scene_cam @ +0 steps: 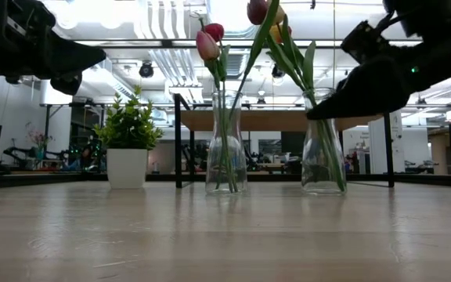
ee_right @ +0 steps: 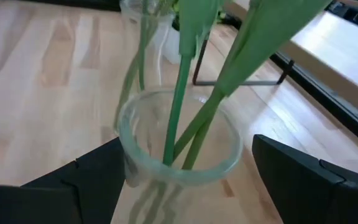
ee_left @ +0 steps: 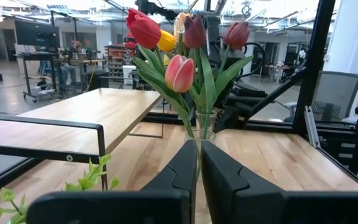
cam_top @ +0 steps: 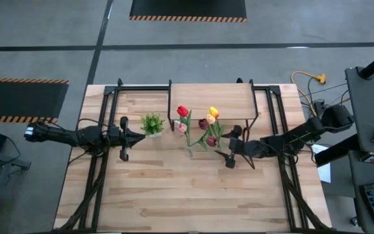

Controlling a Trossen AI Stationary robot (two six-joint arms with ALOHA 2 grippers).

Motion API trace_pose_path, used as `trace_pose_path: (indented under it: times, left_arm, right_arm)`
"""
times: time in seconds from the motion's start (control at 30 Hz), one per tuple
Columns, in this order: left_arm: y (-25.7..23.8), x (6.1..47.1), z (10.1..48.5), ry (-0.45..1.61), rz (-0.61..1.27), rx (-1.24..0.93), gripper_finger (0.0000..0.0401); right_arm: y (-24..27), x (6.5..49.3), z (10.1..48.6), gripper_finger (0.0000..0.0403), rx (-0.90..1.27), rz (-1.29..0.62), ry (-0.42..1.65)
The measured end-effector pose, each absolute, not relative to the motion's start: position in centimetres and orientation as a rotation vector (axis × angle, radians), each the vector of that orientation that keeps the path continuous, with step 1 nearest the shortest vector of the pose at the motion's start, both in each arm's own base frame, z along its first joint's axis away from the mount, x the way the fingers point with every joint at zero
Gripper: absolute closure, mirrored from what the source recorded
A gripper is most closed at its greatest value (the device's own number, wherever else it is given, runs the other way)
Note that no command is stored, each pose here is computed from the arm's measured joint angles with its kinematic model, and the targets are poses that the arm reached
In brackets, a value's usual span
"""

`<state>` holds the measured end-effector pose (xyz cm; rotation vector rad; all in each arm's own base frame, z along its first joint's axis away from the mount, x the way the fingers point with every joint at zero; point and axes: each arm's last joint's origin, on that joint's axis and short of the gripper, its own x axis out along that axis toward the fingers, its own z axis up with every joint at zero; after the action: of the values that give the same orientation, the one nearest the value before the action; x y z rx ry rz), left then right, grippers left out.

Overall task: Pick and place flowers into a vace then onto a shelf
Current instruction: Put the right flower vase on the shelf

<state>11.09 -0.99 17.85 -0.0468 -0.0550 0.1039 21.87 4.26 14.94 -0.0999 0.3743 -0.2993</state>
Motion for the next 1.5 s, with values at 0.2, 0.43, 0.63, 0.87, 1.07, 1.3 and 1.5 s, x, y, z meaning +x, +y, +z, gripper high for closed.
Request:
trace_pose_path:
  times: [0.2, 0.43, 0.63, 0.87, 1.07, 1.3, 1.5]
  left_arm:
    - [-1.0, 11.1, 17.8, -0.051, 0.104, -0.046, 0.0396]
    - [-1.0, 11.2, 17.7, -0.037, 0.104, -0.043, 0.0396]
    - [-1.0, 11.2, 17.6, -0.034, 0.104, -0.042, 0.0396]
    - [-1.0, 11.2, 17.7, -0.035, 0.104, -0.043, 0.0396]
    - [-1.0, 11.2, 17.7, -0.035, 0.104, -0.043, 0.0396]
    - [-1.0, 11.3, 17.5, -0.017, 0.105, -0.039, 0.0396]
    - [-1.0, 11.4, 17.3, -0.003, 0.105, -0.036, 0.0396]
  right_arm:
    - [4.1, 21.8, 14.9, 0.0076, -0.107, -0.297, 0.378]
    - [4.3, 21.6, 15.7, 0.0096, -0.069, -0.224, 0.34]
    - [4.3, 21.6, 15.5, 0.0149, -0.069, -0.225, 0.351]
    - [4.0, 21.7, 15.5, 0.021, -0.081, -0.233, 0.351]
    - [4.2, 22.3, 17.2, 0.0221, -0.022, -0.237, 0.282]
    - [4.1, 22.3, 23.0, 0.0221, -0.029, -0.285, 0.205]
    - [3.3, 21.1, 28.5, 0.0221, -0.08, -0.448, 0.185]
